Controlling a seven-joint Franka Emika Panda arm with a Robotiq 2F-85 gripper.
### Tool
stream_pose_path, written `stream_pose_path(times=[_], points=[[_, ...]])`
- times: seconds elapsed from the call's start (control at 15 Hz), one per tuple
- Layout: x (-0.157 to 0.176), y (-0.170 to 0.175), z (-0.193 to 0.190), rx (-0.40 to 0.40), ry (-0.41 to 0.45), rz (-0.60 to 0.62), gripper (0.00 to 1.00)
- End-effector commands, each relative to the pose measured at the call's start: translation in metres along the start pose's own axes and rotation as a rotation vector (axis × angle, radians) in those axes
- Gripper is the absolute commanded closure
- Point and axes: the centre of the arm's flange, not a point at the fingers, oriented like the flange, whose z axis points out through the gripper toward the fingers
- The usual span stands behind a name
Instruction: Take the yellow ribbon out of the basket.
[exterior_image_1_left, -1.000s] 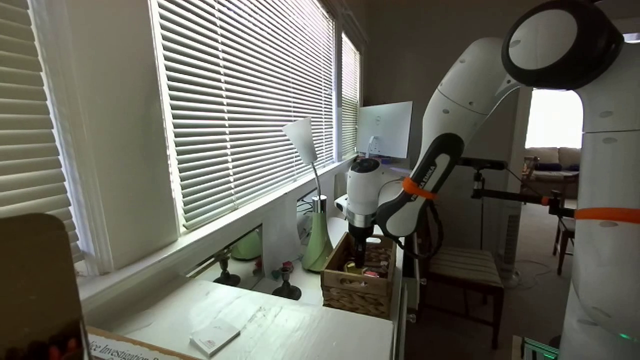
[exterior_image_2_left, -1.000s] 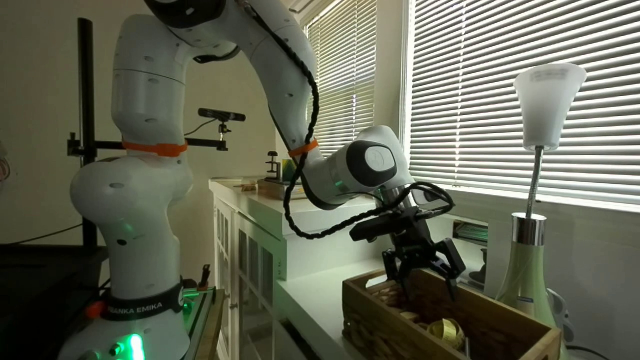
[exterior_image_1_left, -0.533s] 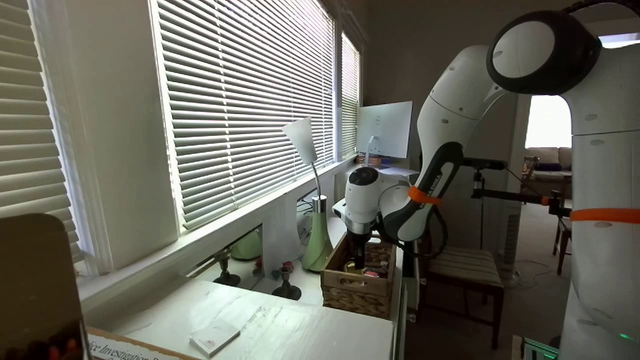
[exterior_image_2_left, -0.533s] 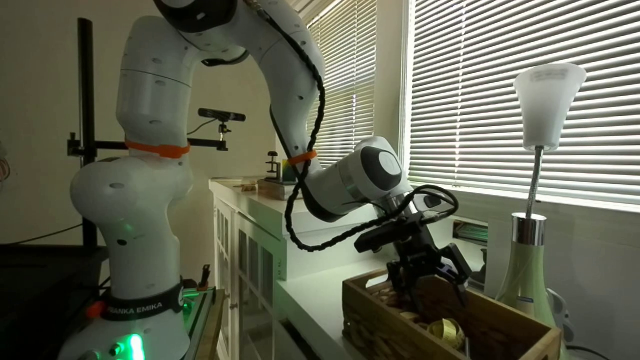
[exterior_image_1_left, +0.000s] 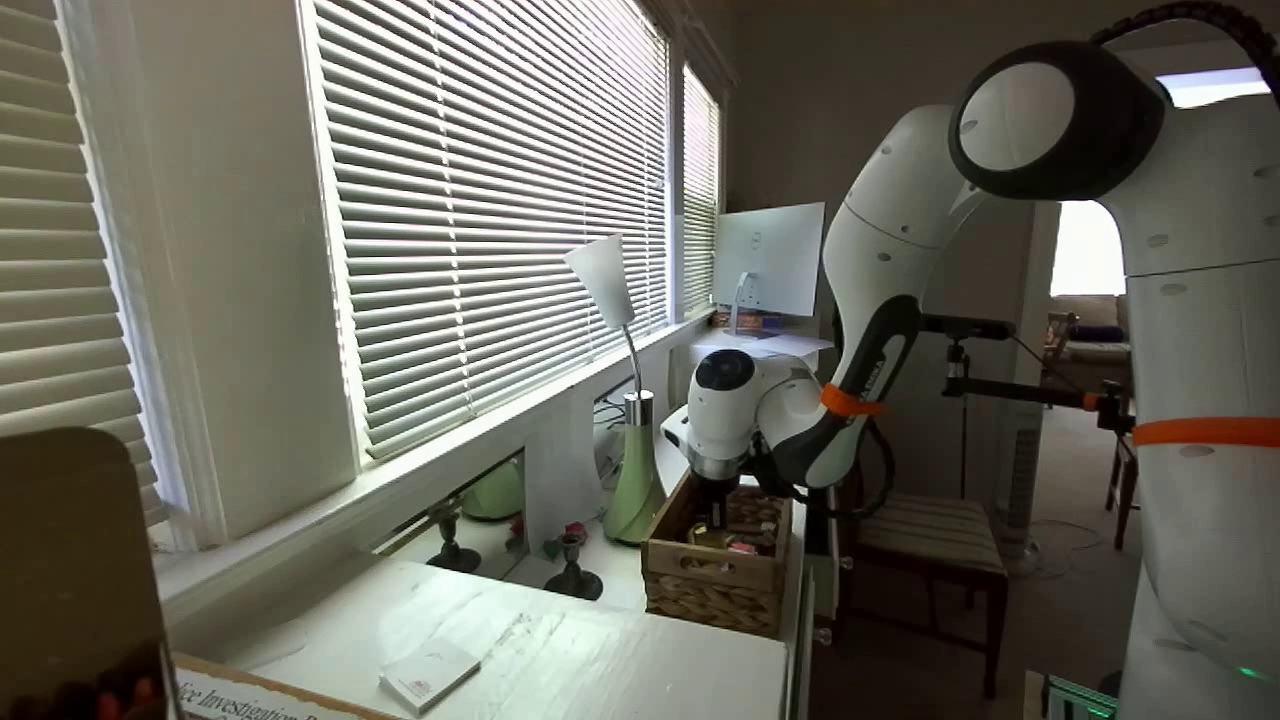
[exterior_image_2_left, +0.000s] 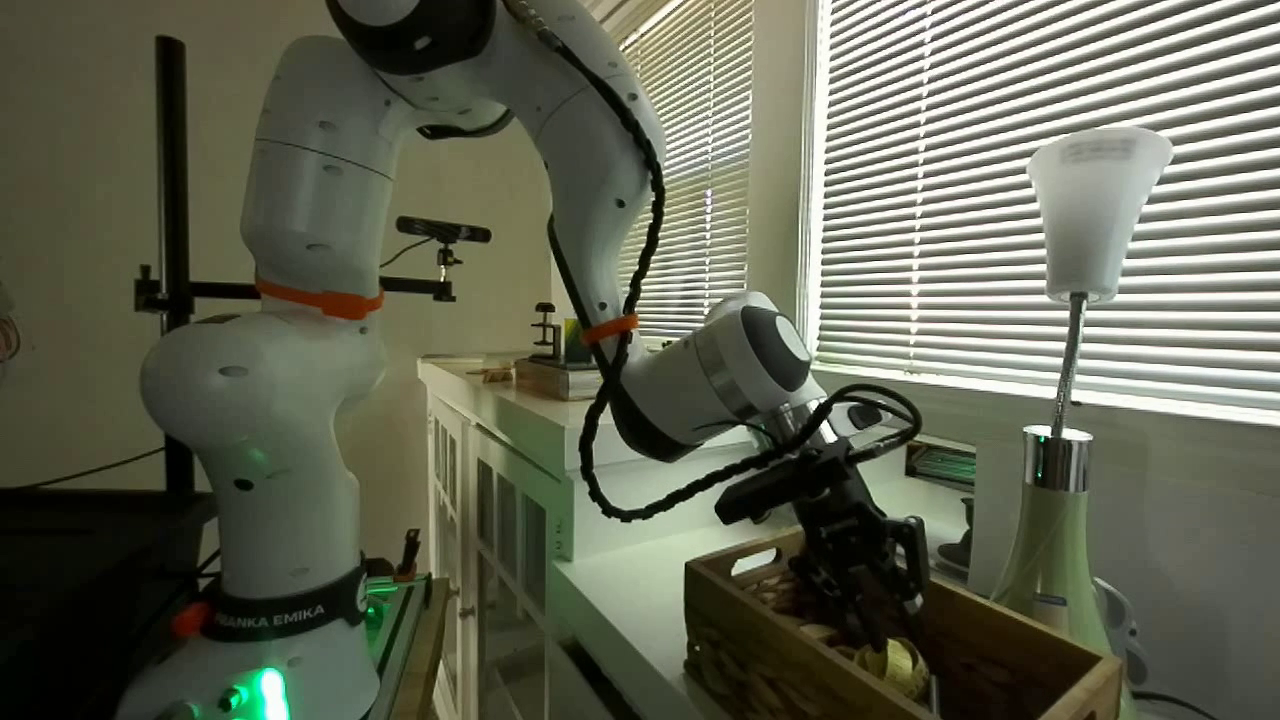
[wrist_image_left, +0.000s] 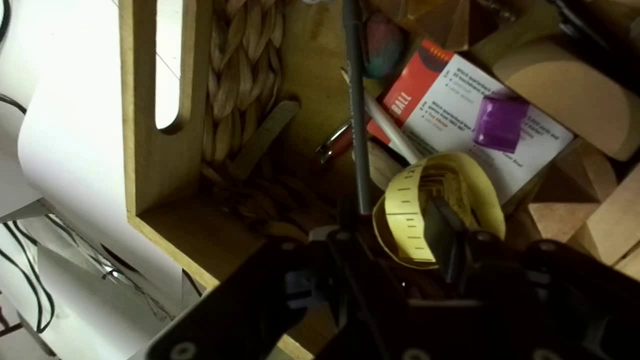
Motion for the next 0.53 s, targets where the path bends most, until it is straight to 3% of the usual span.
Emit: stream_pose_path(times=[0.0, 0.13, 0.47], points=[[0.0025, -0.0095, 0.015, -0.021, 0.044, -0.015, 0.78], [0.0057, -0.0113, 0.0158, -0.024, 0.061, -0.025, 0.69], [0.0103, -0.0147, 0.0137, -0.027, 0.079, -0.048, 0.65]])
